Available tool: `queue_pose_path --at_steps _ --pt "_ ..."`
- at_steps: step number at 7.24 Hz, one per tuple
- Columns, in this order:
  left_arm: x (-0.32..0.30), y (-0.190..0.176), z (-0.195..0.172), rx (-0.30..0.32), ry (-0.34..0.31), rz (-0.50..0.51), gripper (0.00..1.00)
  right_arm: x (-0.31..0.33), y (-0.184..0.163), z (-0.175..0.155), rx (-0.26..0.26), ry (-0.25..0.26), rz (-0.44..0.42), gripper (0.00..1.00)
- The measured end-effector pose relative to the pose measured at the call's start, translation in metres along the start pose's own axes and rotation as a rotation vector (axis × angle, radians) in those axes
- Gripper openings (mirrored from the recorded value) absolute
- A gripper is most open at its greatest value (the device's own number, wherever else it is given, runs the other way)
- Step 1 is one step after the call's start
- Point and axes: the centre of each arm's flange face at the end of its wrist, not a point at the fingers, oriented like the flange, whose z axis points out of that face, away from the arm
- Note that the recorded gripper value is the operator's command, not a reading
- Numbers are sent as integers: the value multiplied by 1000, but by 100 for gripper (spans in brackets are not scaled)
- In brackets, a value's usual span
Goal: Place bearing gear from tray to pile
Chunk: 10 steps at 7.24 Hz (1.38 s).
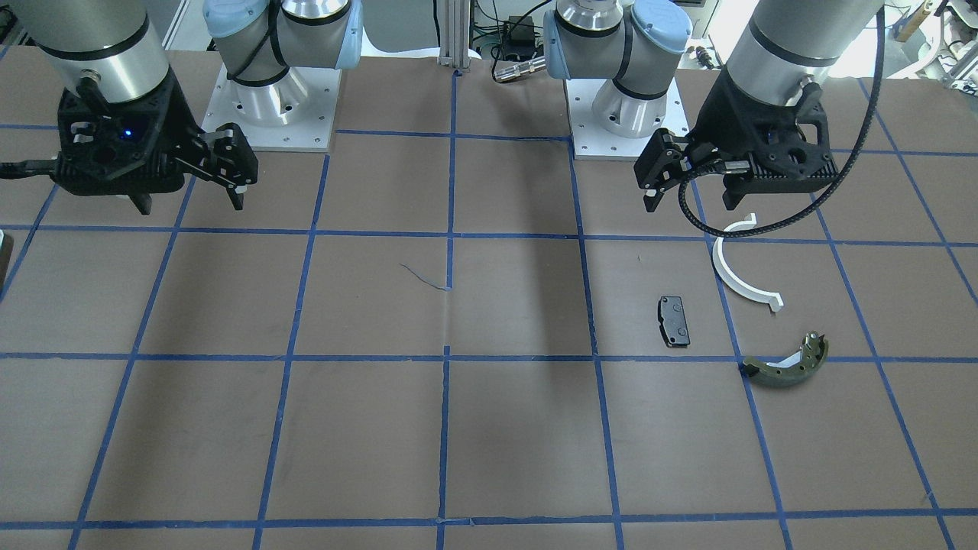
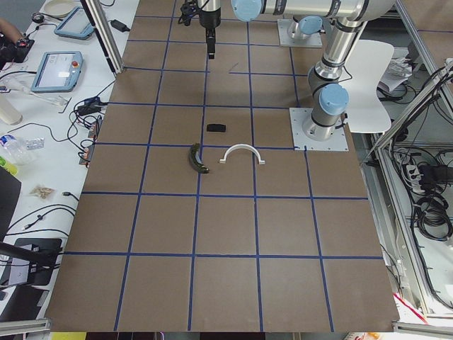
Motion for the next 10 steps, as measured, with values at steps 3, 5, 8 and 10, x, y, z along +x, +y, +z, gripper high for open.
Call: queue_pose_path --at_steps 3,5,8,10 --pt "0 -1 0 0 1 3 100 81 3 5 -15 7 18 100" --pt "0 -1 1 2 1 3 100 159 16 14 -34 -2 -36 100" --pt "0 -1 2 0 1 5 100 301 60 50 -66 -50 -66 100" --pt "0 0 4 -2 1 6 100 395 80 111 -86 -79 -21 100"
